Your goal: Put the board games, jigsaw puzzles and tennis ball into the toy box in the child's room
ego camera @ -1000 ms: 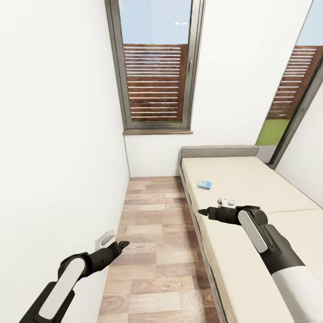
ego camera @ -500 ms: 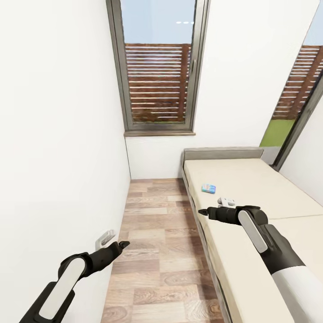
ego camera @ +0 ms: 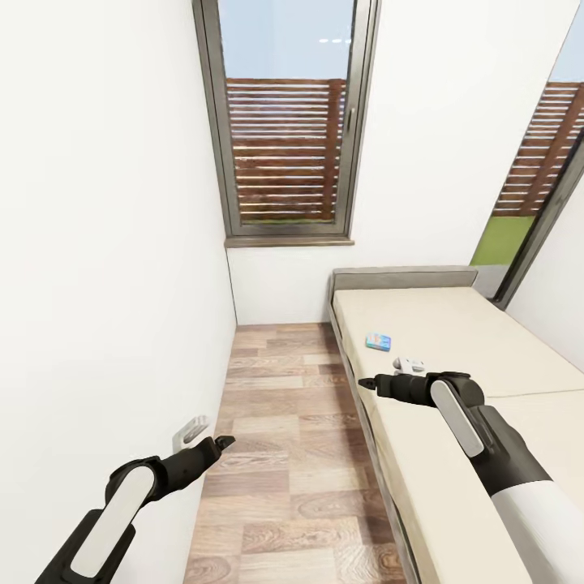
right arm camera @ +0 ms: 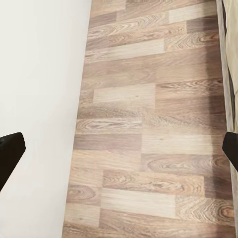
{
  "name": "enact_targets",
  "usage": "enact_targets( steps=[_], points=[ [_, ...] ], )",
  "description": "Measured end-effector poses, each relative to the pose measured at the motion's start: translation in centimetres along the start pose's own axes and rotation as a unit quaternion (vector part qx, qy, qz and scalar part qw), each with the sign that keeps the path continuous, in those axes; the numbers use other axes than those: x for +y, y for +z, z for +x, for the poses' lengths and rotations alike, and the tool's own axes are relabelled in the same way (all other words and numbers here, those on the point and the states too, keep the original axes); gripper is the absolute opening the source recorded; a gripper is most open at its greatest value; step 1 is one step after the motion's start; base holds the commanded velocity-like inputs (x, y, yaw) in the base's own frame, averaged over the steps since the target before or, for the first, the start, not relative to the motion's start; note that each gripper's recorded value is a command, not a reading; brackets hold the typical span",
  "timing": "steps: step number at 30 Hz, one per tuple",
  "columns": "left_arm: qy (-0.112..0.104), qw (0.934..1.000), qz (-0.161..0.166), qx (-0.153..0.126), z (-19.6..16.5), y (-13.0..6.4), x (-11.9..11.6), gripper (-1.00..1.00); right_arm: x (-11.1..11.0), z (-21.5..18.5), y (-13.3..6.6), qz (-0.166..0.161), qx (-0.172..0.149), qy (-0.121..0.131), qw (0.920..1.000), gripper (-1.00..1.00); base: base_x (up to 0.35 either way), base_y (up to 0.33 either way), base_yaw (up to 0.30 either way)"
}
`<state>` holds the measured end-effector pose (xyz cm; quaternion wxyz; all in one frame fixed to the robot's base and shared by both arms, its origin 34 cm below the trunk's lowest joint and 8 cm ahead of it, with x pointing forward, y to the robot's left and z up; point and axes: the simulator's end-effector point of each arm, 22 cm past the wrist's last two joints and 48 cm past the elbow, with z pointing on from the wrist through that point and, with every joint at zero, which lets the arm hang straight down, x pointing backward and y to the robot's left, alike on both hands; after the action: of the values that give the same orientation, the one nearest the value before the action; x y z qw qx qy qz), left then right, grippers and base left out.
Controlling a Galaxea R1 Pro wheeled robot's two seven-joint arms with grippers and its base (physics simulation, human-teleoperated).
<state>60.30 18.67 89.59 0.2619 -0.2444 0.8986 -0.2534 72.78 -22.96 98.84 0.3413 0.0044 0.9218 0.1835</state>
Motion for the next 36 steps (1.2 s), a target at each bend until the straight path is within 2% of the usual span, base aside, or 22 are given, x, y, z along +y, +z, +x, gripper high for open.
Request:
enact_targets(
  steps=[14,36],
  points=[
    [0.0,1.0,0.001,0.0,0.02,-0.03,-0.05,1.0,-0.03,-0.01,-0.05,0.0,0.0,0.0,1.0,1.0,0.074,0.002,0.0],
    [0.0,1.0,0.001,0.0,0.02,-0.05,-0.04,1.0,-0.03,-0.05,-0.08,0.0,-0.001,0.0,1.0,1.0,0.295,0.0,0.0]
  ],
)
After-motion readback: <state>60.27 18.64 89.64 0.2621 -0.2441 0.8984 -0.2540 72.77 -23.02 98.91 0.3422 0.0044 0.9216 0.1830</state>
